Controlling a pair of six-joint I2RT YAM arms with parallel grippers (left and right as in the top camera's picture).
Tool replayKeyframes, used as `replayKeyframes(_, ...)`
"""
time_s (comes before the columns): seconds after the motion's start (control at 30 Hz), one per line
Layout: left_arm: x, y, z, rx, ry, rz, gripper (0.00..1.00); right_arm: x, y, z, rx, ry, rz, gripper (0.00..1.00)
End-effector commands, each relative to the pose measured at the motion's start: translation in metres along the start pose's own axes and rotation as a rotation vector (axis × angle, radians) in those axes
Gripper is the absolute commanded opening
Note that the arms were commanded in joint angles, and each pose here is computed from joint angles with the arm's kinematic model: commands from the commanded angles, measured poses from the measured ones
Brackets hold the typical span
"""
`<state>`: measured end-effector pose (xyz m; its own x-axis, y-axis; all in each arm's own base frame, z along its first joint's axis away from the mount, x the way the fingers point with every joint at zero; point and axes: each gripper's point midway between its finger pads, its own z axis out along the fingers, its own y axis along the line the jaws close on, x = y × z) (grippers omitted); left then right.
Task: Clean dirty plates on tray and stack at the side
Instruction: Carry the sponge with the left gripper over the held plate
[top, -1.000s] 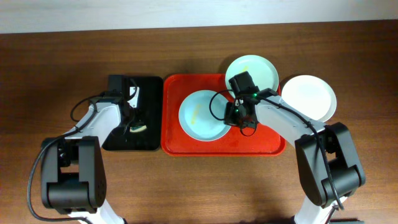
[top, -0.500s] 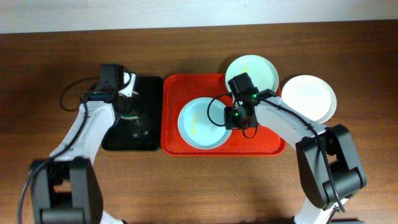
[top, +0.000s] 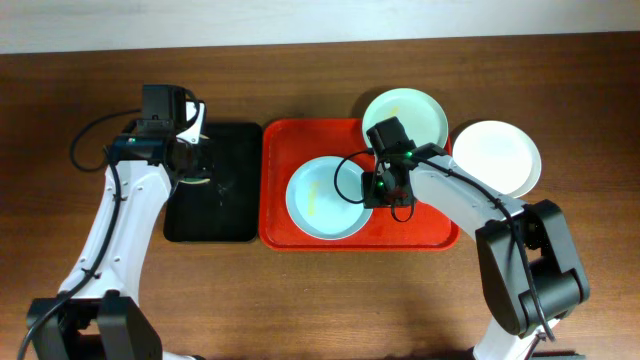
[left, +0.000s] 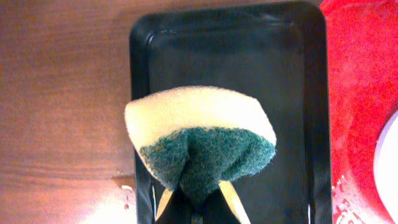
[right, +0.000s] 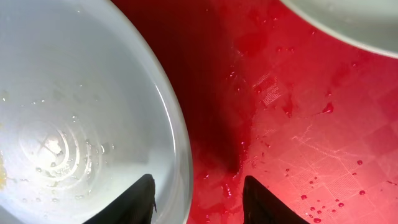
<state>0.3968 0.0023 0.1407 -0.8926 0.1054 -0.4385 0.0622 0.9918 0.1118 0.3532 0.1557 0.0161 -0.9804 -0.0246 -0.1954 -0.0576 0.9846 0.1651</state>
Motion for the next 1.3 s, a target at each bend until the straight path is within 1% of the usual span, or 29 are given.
replayKeyframes(0.0, -0.009, 0.001, -0.012, -0.006, -0.036, -0.042, 0.00, -0.003, -0.001, -0.007, 0.015, -0.031, -0.006, 0.37)
replayKeyframes(0.03, -0.009, 0.001, -0.012, -0.006, -0.036, -0.042, 0.00, -0.003, -0.001, -0.007, 0.014, -0.031, -0.006, 0.30)
replayKeyframes(0.1, -0.009, 0.000, -0.012, -0.002, -0.035, -0.042, 0.00, -0.003, -0.001, -0.007, 0.014, -0.030, -0.006, 0.08)
replayKeyframes(0.13, -0.009, -0.001, -0.012, 0.005, -0.036, -0.042, 0.00, -0.003, -0.001, -0.007, 0.013, -0.030, -0.006, 0.04)
replayKeyframes(0.3, -0.009, -0.004, -0.012, 0.019, -0.037, -0.041, 0.00, -0.002, 0.001, -0.007, 0.006, -0.027, -0.002, 0.05)
replayKeyframes(0.37, -0.009, -0.004, -0.012, 0.019, -0.037, -0.040, 0.00, -0.002, 0.001, -0.007, 0.004, -0.026, -0.003, 0.21)
replayKeyframes(0.43, -0.009, -0.004, -0.012, 0.019, -0.038, -0.036, 0.00, -0.002, 0.001, -0.007, 0.004, -0.026, -0.003, 0.22)
replayKeyframes(0.47, -0.010, -0.004, -0.012, 0.019, -0.041, -0.029, 0.00, -0.002, 0.001, -0.007, 0.002, -0.026, -0.003, 0.21)
replayKeyframes(0.57, -0.011, -0.003, -0.012, 0.018, -0.045, -0.014, 0.00, -0.001, 0.007, -0.007, -0.027, -0.020, -0.004, 0.08)
replayKeyframes(0.63, -0.011, -0.004, -0.012, 0.018, -0.045, -0.014, 0.00, 0.000, 0.009, -0.007, -0.041, -0.015, -0.004, 0.04)
replayKeyframes(0.8, -0.011, -0.004, -0.012, 0.018, -0.045, -0.014, 0.00, 0.000, 0.010, -0.007, -0.045, -0.013, -0.004, 0.04)
replayKeyframes(0.9, -0.011, -0.004, -0.012, 0.019, -0.046, -0.014, 0.00, 0.002, 0.018, -0.008, -0.089, 0.000, -0.005, 0.04)
replayKeyframes(0.97, -0.012, -0.004, -0.012, 0.018, -0.048, -0.015, 0.00, 0.003, 0.018, -0.008, -0.094, 0.004, 0.025, 0.04)
replayKeyframes(1.1, -0.012, -0.005, -0.012, 0.024, -0.051, -0.015, 0.00, 0.003, 0.019, -0.008, -0.095, 0.004, 0.029, 0.04)
replayKeyframes(1.2, -0.018, -0.021, -0.013, 0.098, -0.075, -0.004, 0.00, 0.003, 0.019, -0.007, -0.094, 0.009, 0.102, 0.04)
replayKeyframes(1.27, -0.022, -0.033, -0.015, 0.116, -0.090, 0.018, 0.00, 0.003, 0.020, -0.007, -0.093, 0.006, 0.106, 0.04)
